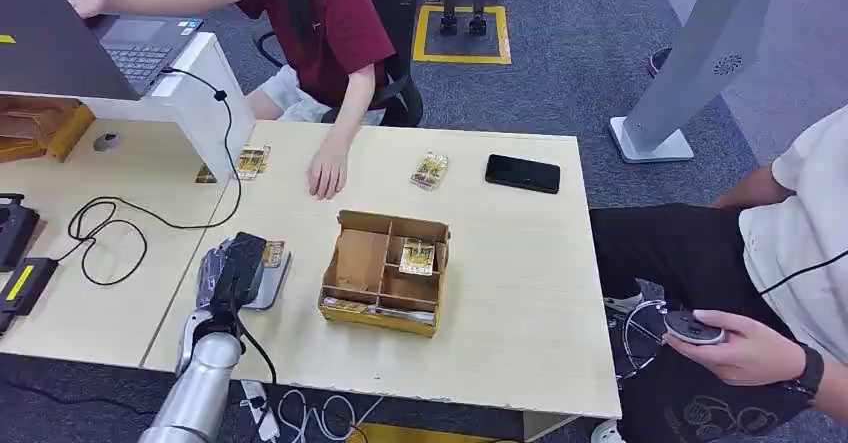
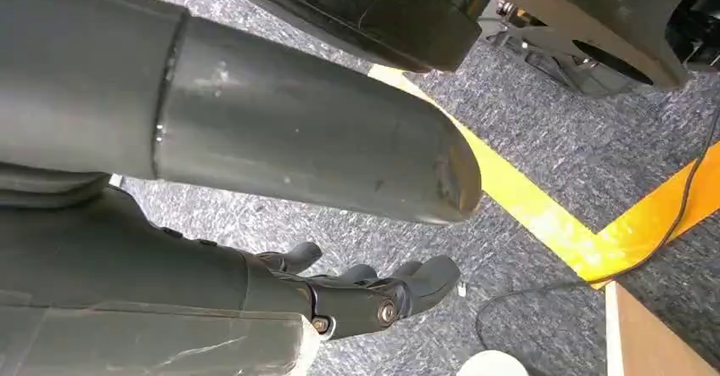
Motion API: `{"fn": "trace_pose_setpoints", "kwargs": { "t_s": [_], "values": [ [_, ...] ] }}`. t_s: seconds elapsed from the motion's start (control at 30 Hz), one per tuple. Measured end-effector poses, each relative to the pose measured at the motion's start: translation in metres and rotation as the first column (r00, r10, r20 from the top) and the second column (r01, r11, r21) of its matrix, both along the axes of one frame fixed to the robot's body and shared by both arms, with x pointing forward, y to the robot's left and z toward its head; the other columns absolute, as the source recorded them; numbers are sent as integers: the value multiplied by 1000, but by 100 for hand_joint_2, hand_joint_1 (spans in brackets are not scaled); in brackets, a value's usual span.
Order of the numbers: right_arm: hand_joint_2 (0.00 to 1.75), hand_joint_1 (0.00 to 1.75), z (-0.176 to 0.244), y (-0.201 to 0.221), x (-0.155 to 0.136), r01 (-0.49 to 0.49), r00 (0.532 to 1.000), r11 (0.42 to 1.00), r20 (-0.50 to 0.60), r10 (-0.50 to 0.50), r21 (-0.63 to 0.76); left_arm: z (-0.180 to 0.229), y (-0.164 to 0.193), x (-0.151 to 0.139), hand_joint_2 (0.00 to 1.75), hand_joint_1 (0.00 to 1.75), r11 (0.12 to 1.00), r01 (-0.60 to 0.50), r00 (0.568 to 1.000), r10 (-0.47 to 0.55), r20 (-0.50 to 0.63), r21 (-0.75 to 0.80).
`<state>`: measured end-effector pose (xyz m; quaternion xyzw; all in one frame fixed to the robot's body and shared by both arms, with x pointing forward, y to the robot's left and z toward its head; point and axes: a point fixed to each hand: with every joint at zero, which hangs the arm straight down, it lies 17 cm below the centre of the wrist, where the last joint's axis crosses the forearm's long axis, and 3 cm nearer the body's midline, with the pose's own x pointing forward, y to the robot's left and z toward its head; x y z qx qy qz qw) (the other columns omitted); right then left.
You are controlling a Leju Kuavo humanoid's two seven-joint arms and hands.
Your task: Pass the card to the sensor for recognition and then transmit it.
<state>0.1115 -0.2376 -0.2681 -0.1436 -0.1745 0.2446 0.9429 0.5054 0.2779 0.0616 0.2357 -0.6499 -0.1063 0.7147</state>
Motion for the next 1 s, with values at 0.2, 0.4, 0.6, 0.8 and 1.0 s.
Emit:
{"fn": "trace_pose_setpoints", "kwargs": {
  "t_s": [0.2,0.4,0.6,0.8,1.0],
  "values": [
    [0,0,0,0,0,-3,1000,1000,1,3,0,-6,5,-1,175,175,1000,-10,1000,10,-13,8],
    [0,0,0,0,0,-3,1000,1000,1,3,0,-9,9,-1,175,175,1000,-19,1000,19,-16,12],
    [0,0,0,0,0,-3,1000,1000,1,3,-1,-10,12,-2,175,175,1000,-24,1000,25,-14,13],
    [0,0,0,0,0,-3,1000,1000,1,3,-1,-11,15,-2,175,175,1000,-30,999,30,-16,11],
    [0,0,0,0,0,-3,1000,1000,1,3,-1,-11,18,-3,175,175,999,-33,999,34,-15,30]
  ]
}}
